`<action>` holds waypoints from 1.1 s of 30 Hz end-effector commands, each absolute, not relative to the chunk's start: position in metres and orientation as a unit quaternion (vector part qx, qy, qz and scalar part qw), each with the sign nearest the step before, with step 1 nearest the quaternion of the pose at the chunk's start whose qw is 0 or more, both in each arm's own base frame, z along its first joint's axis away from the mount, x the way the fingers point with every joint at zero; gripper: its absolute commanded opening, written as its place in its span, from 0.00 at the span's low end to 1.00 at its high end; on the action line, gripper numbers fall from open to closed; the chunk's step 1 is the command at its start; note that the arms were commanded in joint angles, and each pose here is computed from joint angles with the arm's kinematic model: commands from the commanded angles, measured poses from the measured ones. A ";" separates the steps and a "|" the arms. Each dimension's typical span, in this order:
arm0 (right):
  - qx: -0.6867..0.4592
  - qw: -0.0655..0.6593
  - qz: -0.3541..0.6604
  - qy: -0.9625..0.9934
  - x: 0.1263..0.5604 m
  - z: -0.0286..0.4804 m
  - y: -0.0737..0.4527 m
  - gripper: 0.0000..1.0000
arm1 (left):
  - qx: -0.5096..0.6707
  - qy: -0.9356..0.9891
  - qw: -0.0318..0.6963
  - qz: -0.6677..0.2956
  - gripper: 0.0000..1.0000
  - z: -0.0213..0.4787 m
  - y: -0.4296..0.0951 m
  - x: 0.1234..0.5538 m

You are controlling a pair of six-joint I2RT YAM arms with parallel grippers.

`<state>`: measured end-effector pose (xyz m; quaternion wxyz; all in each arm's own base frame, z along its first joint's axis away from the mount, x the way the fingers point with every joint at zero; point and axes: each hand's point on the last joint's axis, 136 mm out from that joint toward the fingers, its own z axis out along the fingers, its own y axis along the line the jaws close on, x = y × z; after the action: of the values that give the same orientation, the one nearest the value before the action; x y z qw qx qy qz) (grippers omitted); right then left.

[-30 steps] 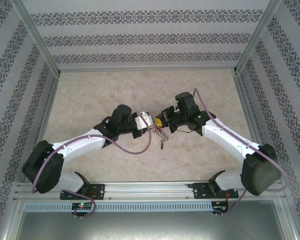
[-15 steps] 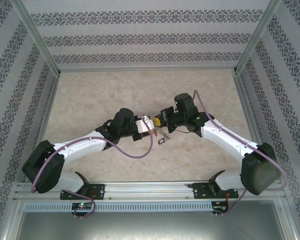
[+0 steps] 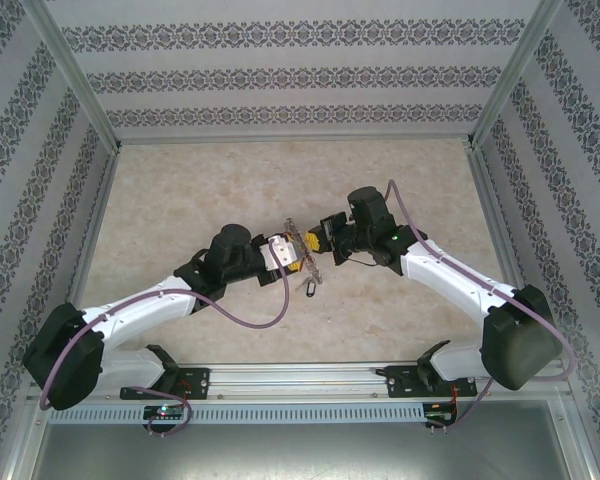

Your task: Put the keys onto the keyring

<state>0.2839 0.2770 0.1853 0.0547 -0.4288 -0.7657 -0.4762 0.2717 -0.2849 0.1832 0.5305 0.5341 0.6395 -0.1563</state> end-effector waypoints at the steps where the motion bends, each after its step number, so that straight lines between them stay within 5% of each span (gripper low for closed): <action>1: -0.418 0.047 -0.497 -0.759 0.287 0.195 0.284 0.00 | 0.516 0.639 0.547 -0.162 0.42 0.192 -0.289 0.276; 4: -0.420 0.046 -0.496 -0.758 0.286 0.194 0.284 0.00 | 0.515 0.641 0.546 -0.158 0.29 0.192 -0.291 0.280; 11: -0.420 0.046 -0.499 -0.756 0.285 0.198 0.287 0.00 | 0.519 0.653 0.532 -0.145 0.18 0.183 -0.295 0.291; 25: -0.423 0.044 -0.504 -0.752 0.287 0.199 0.290 0.00 | 0.505 0.686 0.509 -0.122 0.18 0.161 -0.281 0.292; 33: -0.426 0.043 -0.499 -0.753 0.286 0.195 0.288 0.00 | 0.497 0.656 0.545 -0.156 0.32 0.186 -0.280 0.279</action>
<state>0.2858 0.2835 0.1896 0.0455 -0.4324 -0.7589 -0.4849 0.2862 -0.2765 0.1593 0.5099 0.5070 0.6828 -0.1294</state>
